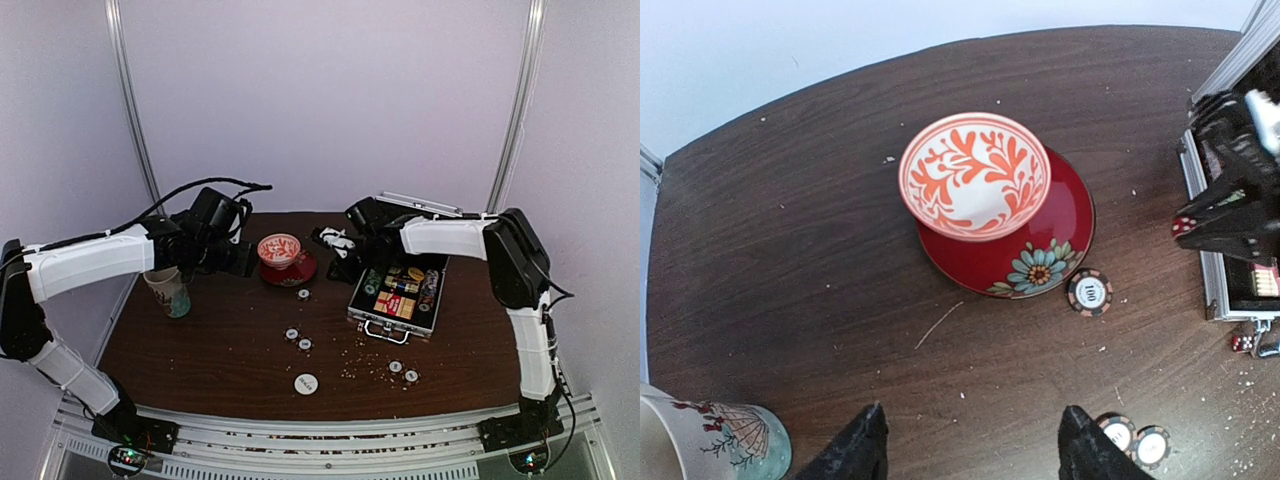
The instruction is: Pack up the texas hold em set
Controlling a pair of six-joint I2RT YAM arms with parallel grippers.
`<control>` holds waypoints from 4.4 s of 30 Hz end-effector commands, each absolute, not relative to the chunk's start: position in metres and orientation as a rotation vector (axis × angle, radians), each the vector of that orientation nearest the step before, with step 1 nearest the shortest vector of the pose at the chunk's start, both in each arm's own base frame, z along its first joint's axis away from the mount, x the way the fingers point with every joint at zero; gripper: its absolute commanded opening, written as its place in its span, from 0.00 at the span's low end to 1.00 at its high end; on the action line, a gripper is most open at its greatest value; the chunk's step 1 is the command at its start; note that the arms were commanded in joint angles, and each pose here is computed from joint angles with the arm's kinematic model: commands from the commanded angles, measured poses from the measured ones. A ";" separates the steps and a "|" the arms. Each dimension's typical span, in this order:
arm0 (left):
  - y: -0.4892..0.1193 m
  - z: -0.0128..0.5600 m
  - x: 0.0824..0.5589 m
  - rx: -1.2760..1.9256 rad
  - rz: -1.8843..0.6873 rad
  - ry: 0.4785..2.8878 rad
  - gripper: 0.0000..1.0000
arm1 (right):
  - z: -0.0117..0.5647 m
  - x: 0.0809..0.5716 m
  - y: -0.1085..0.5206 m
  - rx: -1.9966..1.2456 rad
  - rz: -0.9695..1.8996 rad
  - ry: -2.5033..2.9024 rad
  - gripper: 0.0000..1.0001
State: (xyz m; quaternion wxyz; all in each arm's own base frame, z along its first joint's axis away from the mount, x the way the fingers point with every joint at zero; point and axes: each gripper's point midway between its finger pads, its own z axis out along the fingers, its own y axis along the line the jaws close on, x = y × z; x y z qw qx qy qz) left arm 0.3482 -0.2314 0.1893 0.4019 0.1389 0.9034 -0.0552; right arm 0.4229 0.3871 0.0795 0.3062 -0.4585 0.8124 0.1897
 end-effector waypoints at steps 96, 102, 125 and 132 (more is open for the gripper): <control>-0.268 0.167 0.363 0.441 -0.271 2.291 0.59 | 0.033 0.296 0.323 -1.760 0.017 2.315 0.40; -0.267 0.166 0.363 0.449 -0.267 2.293 0.59 | 0.022 0.274 0.326 -1.866 0.022 2.319 0.40; -0.268 0.161 0.362 0.458 -0.272 2.303 0.59 | 0.032 0.255 0.332 -1.903 0.030 2.306 0.34; -0.270 0.158 0.362 0.464 -0.278 2.309 0.59 | 0.031 0.256 0.333 -1.894 0.038 2.306 0.22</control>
